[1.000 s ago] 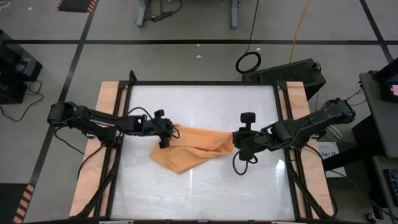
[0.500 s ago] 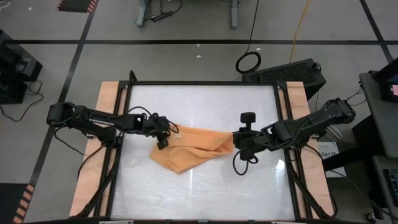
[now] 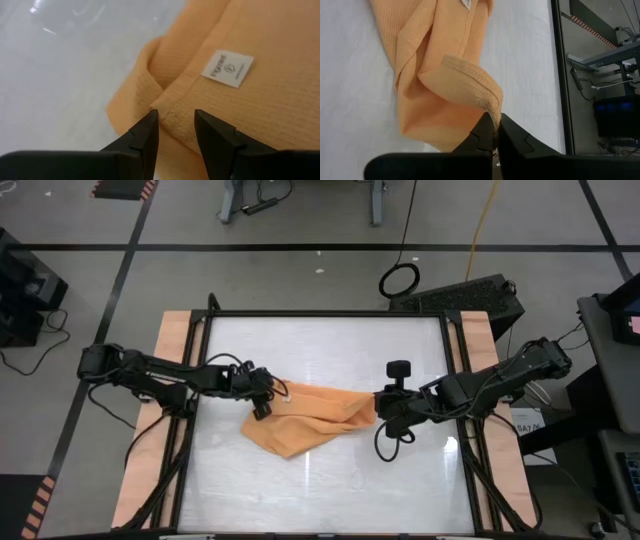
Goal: Roll towel into tight, uniform cylinder
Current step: Roll the yellow towel
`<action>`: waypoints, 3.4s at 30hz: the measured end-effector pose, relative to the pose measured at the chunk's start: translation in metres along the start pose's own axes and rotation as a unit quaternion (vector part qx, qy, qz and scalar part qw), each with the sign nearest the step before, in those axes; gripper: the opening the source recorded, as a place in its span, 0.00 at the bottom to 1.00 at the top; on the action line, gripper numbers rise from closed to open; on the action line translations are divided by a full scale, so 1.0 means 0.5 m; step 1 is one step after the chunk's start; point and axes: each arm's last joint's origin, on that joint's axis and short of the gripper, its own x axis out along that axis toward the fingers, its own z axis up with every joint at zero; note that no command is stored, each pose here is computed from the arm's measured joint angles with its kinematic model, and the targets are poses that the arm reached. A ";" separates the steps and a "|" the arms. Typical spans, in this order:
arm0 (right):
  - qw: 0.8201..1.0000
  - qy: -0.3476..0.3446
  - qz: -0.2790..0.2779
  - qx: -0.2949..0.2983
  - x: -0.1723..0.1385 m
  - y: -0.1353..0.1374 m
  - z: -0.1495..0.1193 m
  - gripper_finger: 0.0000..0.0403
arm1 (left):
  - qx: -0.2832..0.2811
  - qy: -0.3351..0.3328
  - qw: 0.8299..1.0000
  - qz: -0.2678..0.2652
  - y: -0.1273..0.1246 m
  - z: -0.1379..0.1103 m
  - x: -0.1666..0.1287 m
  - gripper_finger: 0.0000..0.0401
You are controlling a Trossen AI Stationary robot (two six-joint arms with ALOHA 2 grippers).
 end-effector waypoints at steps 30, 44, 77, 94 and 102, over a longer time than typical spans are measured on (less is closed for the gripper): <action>0.986 -0.078 0.144 0.023 0.012 0.043 0.045 0.00 | -0.023 0.008 0.990 -0.138 -0.056 -0.005 -0.014 0.01; 0.959 -0.010 0.285 -0.004 0.017 0.152 0.032 0.00 | 0.001 0.020 0.987 -0.162 -0.110 -0.022 -0.047 0.01; 0.992 0.057 -0.001 -0.112 0.035 0.135 -0.011 0.00 | 0.264 -0.281 0.880 -0.277 -0.250 0.216 0.137 0.44; 0.999 0.010 -0.009 -0.044 -0.011 0.096 -0.009 0.00 | 0.274 -0.306 0.891 -0.194 -0.238 0.220 0.166 0.02; 0.999 -0.010 -0.044 -0.030 -0.044 0.054 -0.020 0.01 | 0.285 -0.369 0.885 -0.012 -0.173 0.286 0.036 0.01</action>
